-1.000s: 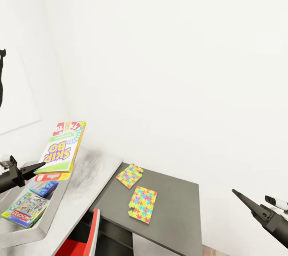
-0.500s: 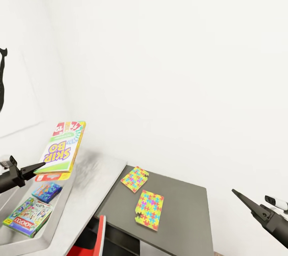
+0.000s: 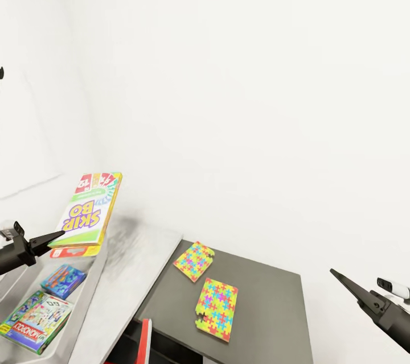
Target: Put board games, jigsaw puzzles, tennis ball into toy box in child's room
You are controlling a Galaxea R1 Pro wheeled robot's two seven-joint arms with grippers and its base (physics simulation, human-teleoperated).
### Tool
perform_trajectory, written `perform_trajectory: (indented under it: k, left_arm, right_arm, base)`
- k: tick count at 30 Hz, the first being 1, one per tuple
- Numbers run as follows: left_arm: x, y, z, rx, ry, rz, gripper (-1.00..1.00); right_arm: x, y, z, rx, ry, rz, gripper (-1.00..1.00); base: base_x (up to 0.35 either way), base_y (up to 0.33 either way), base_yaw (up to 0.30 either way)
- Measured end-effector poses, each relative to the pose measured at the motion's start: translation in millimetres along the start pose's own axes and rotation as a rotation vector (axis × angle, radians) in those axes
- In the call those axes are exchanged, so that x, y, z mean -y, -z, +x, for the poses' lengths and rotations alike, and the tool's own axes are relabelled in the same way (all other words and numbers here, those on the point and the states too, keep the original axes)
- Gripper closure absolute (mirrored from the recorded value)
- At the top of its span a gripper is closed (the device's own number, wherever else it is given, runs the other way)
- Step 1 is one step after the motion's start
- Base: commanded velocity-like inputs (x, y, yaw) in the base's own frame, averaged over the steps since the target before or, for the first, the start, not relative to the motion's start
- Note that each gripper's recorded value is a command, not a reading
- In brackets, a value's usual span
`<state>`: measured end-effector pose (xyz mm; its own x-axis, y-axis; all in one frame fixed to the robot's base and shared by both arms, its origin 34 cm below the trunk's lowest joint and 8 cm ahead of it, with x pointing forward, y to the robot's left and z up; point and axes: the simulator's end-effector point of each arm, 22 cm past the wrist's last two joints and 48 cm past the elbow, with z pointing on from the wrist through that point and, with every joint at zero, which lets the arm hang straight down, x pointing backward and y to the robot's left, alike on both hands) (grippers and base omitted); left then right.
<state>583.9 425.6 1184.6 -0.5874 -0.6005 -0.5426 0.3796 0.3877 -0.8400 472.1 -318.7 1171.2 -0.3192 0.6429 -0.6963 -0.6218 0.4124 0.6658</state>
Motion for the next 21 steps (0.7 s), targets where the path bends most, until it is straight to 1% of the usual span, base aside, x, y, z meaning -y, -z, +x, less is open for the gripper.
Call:
perform_trajectory:
  k: [3,7,21]
  left_arm:
    - [0.1,0.0,-0.1,0.000,0.000,0.000,1.00]
    - [0.2,-0.3,0.0,0.000,0.000,0.001,1.00]
    - [0.1,-0.5,0.3,0.000,0.001,0.002,1.00]
  right_arm:
    - [0.1,0.2,0.2,0.000,-0.001,0.000,-1.00]
    - [0.1,0.0,0.1,0.000,-0.001,0.000,-1.00]
    - [0.2,0.0,0.2,-0.001,0.000,0.001,-1.00]
  base:
    - [0.018,0.148,0.000]
    - [0.007,0.062,0.000]
    - [0.001,0.006,0.000]
